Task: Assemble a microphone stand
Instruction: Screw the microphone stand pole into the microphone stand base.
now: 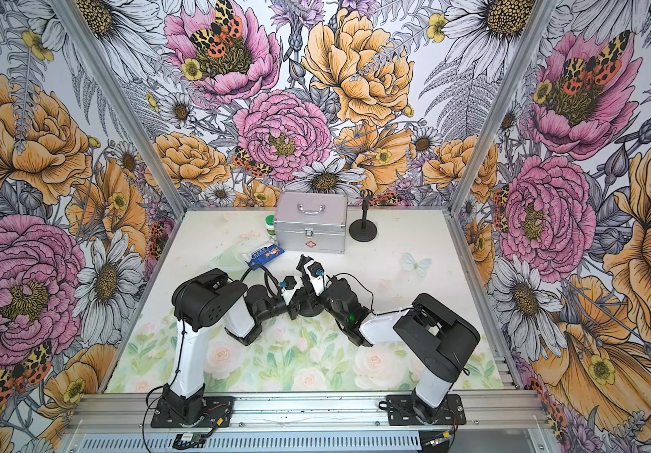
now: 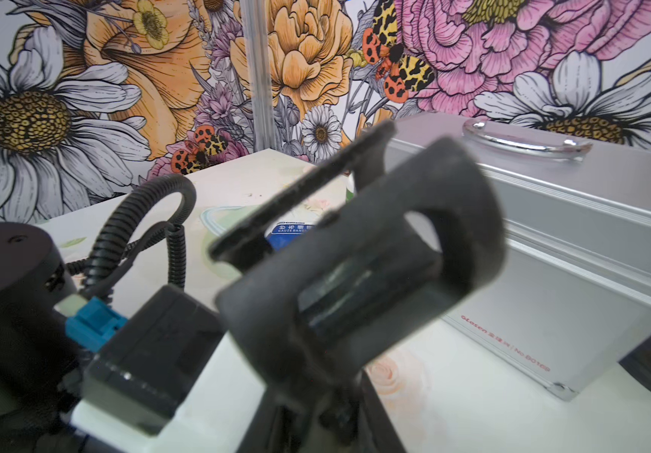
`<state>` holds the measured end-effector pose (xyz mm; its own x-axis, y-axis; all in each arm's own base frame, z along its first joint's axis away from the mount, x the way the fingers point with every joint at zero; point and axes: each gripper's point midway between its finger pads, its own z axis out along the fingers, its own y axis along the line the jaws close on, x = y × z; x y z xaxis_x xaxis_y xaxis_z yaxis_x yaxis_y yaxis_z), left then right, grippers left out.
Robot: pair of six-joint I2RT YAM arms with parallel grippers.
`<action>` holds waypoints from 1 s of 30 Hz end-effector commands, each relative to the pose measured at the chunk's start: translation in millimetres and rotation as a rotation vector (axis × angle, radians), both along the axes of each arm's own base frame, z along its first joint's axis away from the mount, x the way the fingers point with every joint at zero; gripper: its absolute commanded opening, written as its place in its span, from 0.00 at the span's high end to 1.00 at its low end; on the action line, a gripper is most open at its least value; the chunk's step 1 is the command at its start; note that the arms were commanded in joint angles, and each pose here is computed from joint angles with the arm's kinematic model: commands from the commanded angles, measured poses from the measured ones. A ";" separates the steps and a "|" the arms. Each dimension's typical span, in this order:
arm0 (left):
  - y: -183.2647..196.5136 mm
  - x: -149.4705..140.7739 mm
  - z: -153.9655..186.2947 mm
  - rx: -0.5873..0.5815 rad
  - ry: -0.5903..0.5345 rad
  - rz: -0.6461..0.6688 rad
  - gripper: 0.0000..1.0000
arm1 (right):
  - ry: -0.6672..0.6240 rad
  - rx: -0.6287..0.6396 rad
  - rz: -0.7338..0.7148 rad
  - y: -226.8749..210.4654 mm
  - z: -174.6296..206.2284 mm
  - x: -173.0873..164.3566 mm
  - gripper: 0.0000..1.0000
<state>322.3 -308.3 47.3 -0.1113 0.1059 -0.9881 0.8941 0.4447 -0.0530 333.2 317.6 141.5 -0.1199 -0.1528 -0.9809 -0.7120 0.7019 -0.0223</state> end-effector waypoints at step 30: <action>-7.2 -13.4 -14.2 0.022 0.040 -0.053 0.78 | 0.173 -0.130 -0.142 -50.6 -43.1 25.9 1.00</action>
